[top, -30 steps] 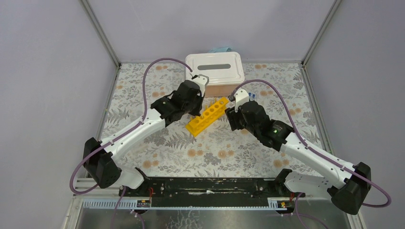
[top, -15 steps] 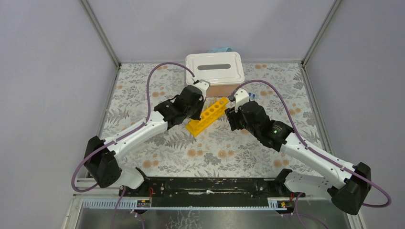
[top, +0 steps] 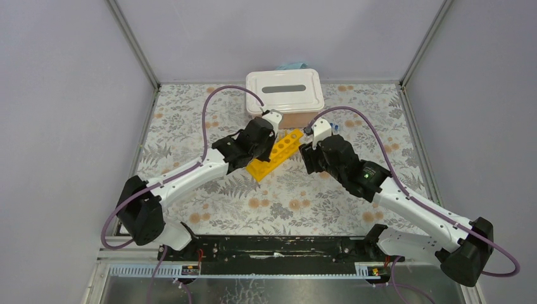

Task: Organize the chemistry lab equipment
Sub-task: Insert the test tube into the slot of the test tube rack, then pick up the test tube at the center of the board.

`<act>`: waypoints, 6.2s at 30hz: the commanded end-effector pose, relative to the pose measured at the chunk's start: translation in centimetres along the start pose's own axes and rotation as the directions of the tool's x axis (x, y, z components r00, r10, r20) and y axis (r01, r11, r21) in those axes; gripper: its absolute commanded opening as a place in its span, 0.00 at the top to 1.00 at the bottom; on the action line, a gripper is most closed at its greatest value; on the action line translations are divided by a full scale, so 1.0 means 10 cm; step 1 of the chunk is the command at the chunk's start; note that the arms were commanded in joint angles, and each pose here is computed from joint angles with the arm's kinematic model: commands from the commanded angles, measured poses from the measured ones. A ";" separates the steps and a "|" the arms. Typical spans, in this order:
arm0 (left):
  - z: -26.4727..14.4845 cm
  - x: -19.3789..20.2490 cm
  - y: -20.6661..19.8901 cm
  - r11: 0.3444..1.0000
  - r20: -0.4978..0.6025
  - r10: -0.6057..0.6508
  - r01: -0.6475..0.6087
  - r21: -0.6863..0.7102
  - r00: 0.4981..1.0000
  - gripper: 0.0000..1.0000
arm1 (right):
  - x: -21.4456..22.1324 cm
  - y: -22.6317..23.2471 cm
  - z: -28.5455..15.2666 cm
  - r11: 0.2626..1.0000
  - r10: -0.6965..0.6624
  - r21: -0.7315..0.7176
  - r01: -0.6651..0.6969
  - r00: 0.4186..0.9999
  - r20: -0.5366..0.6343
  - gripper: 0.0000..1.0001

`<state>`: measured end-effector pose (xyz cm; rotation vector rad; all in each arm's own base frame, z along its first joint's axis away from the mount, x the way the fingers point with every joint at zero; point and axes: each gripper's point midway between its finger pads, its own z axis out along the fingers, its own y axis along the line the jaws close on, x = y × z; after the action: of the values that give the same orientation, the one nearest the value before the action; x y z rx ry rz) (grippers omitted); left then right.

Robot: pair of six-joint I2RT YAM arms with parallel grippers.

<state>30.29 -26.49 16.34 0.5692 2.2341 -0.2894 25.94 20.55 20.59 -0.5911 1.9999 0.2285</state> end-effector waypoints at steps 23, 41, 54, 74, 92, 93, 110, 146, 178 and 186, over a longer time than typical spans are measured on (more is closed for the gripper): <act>0.20 0.09 -0.03 1.000 0.011 0.022 -0.022 -0.019 1.000 0.83 | -0.13 -0.08 0.00 0.999 0.006 0.043 -0.008 0.998 0.061 0.34; 0.25 0.21 0.00 0.999 -0.012 0.011 -0.011 -0.036 1.000 0.56 | -0.09 -0.12 -0.01 0.998 0.003 0.061 -0.005 0.999 0.045 0.34; 0.03 -0.11 0.02 0.999 0.067 -0.005 0.008 -0.045 0.998 0.37 | -0.01 -0.73 0.19 0.929 0.161 0.335 -0.155 0.987 0.010 0.30; -0.50 -0.66 -0.05 0.995 0.209 -0.103 0.100 0.025 0.972 0.30 | 0.61 -1.17 1.08 0.962 0.194 0.235 -0.136 0.950 -0.246 0.22; -0.72 -0.90 -0.08 0.992 0.271 -0.119 0.106 0.062 0.955 0.27 | 1.05 -1.15 1.48 0.978 0.209 0.100 -0.184 0.902 -0.377 0.24; -0.72 -0.90 -0.08 0.993 0.272 -0.118 0.106 0.061 0.955 0.27 | 1.07 -1.15 1.49 0.977 0.213 0.094 -0.192 0.899 -0.382 0.25; -0.79 -0.92 -0.03 0.992 0.298 -0.125 0.114 0.052 0.946 0.26 | 1.44 -1.03 1.55 0.970 0.234 0.067 -0.233 0.831 -0.505 0.37; -0.99 -0.84 0.05 0.986 0.269 -0.168 0.165 0.032 0.948 0.25 | 1.56 -0.59 1.04 0.930 0.321 0.027 -0.367 0.774 -0.546 0.89; -0.82 -0.89 -0.39 0.766 -0.202 -0.362 0.414 0.491 0.910 0.22 | -0.18 0.27 0.03 0.936 0.029 -0.346 -0.063 0.994 -0.103 0.93; -0.76 -0.92 -0.45 0.710 -0.251 -0.374 0.450 0.542 0.893 0.23 | -0.30 0.54 -0.04 0.907 -0.018 -0.420 -0.018 0.996 -0.083 0.95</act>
<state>28.40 -29.30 26.48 0.3587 2.4162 -1.1384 24.75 24.56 20.87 -0.8243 2.1084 0.6126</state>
